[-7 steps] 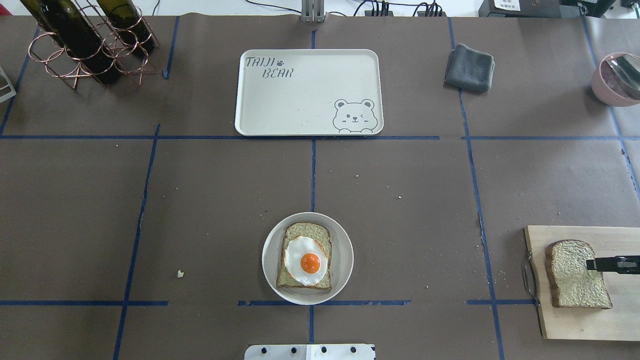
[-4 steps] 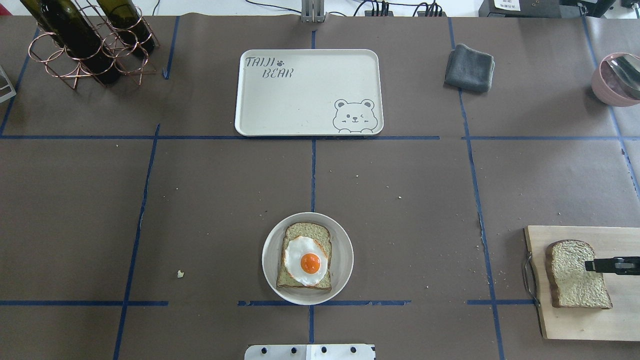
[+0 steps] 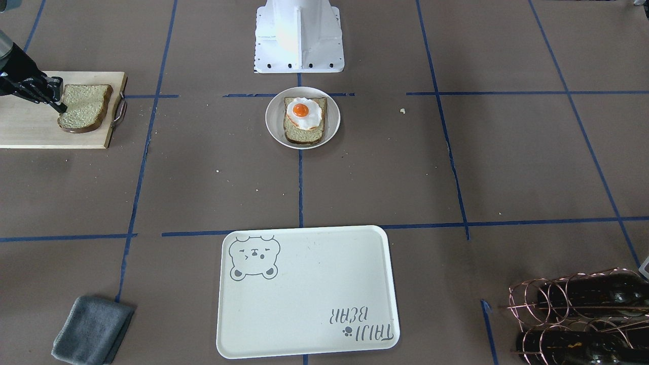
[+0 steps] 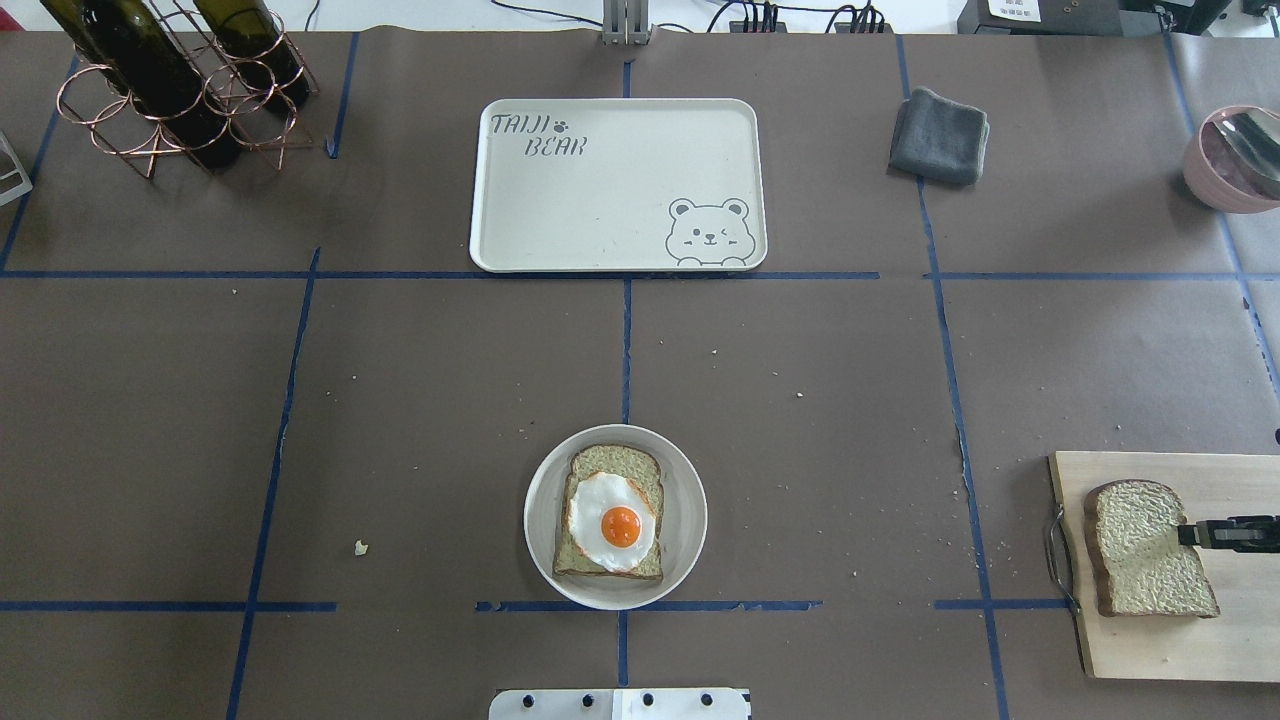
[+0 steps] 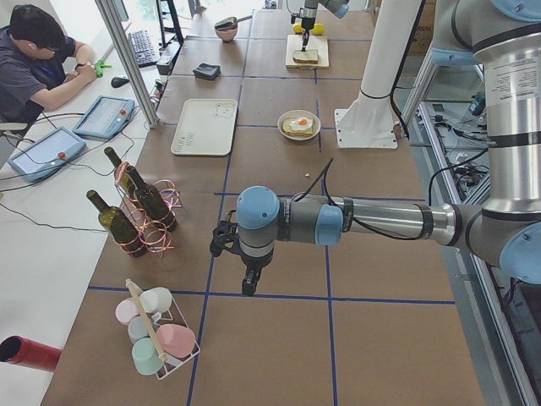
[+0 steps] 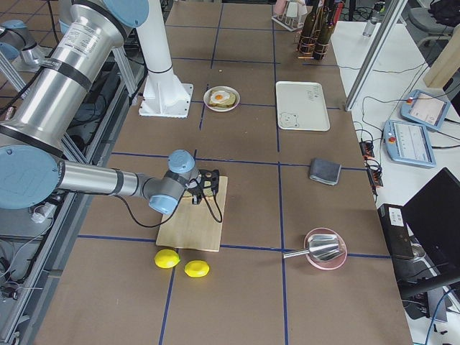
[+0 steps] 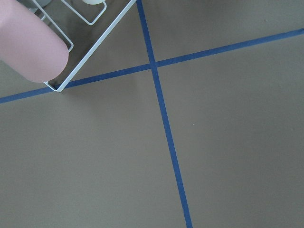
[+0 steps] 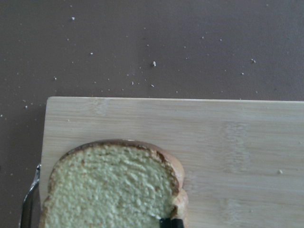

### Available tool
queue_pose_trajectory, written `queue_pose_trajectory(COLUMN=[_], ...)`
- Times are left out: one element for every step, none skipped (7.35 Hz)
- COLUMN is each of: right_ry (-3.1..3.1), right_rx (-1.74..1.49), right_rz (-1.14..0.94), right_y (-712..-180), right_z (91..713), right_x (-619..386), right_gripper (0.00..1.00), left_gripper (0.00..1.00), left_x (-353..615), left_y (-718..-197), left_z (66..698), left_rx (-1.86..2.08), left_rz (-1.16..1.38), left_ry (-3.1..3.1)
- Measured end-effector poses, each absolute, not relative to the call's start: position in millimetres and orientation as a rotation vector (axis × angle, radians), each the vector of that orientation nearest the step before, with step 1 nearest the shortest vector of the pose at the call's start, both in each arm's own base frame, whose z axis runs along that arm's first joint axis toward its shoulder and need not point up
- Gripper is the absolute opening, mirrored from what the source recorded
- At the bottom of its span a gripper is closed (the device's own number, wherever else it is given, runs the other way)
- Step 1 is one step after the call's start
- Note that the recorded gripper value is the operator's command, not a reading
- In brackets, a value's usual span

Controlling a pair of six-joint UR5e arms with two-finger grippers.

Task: Make sandwich and place on tray
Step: 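Lift the bread slice with the right gripper and carry it over the plate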

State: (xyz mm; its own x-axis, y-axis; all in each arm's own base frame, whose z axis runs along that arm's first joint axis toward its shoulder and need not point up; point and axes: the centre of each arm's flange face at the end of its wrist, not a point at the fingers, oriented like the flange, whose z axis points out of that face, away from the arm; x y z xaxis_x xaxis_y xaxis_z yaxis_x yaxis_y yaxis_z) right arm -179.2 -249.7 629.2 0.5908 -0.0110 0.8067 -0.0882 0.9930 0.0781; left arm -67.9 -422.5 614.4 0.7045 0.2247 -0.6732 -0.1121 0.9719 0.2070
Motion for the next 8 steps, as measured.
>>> queue_pose_trajectory(right_ry=[-0.949,-0.981,-1.027,-1.082,-1.142,-1.206,-1.271,-1.325], right_rx=[0.12,0.134,0.145,0.148,0.152,0.159,0.172,0.193], right_rz=[0.039,0.027,0.008,-0.014,-0.034,-0.057,-0.082,-0.108], right_y=[-249.7,-248.9,-247.4,-247.1,-250.1,-257.3,-269.4,-284.5], right_z=[627.2,622.0,613.8,599.4,578.6,554.4,528.4,502.8], right_x=[-178.8,-177.6,-176.7,-176.1,-175.0,-175.7,-181.7,-194.0], right_gripper=[0.0,0.0,0.0,0.0,0.0,0.0,0.0,0.0], left_gripper=[1.0,1.0,1.0,1.0,1.0,1.0,1.0,1.0], left_x=[-68.0,-68.1,-68.1,-68.1,-68.1,-68.1,-68.1,-68.1], left_y=[-422.3,-422.4,-422.6,-422.8,-422.5,-421.6,-420.7,-420.3], left_z=[613.9,613.6,613.4,613.7,614.3,615.4,616.4,617.6], left_rx=[0.156,0.156,0.157,0.156,0.155,0.153,0.151,0.148], left_rz=[0.188,0.188,0.189,0.188,0.188,0.187,0.186,0.185], left_ry=[0.767,0.767,0.767,0.767,0.767,0.767,0.768,0.768])
